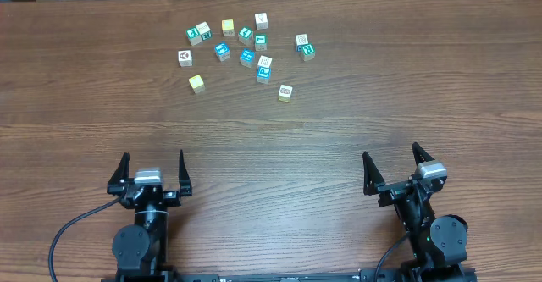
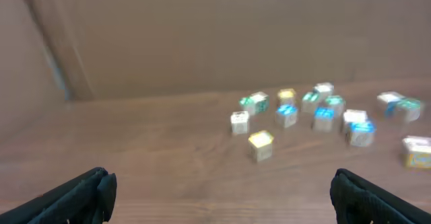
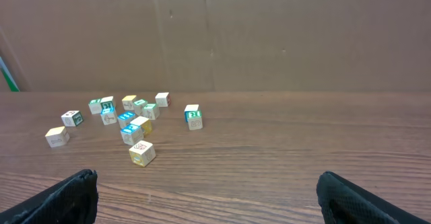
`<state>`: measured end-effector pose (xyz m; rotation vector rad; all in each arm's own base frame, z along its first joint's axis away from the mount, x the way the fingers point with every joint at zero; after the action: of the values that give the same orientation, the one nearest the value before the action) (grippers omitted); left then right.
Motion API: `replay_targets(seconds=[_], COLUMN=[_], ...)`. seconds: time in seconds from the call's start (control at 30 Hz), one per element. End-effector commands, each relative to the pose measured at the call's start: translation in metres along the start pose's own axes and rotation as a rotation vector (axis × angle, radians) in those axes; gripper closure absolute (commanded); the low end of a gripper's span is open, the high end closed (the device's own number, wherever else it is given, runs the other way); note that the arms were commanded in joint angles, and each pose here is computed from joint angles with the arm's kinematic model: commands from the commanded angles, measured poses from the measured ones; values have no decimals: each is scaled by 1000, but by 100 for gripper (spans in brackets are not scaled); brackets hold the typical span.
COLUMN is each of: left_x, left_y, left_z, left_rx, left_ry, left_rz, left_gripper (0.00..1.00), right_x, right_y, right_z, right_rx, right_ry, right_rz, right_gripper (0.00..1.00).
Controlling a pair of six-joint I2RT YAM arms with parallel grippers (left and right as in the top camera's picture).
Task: Form a horizontal line
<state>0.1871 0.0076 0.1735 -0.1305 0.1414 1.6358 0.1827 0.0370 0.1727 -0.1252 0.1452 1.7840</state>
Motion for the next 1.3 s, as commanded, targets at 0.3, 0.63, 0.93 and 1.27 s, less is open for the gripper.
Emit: replay_targets(seconds=[0.3,0.63,0.93,1.27], left_x=[-52,-91,-109,-104], left_y=[48,41,-44,-174], left_z=[147,288,343,257], left_rx=[-285,-76,309,736], left_ry=[100,115,38,93], left_rz=[-332,-421,-358,-261], left_gripper=[0,0,0,0], right_x=[-1,-1,-1,-1], right_y=[0,0,0,0], right_z=[-2,-2,-2,-2], right_rx=[-5,-5,-5,-5], right_ry=[5,5,5,5], right_rz=[-9,-9,-9,-9], right_gripper=[0,0,0,0])
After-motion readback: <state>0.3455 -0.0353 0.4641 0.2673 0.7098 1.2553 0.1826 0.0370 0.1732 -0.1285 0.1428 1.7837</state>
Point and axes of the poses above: each gripper's point midway between its finger pads, its own y axis back along the fingers, its own x axis along the line the jaws close on, z = x × y, the point moved 6 cm from there along y, back along the fingers, and after that the axes turned 15 degrees about y, right-handed, at the moved point
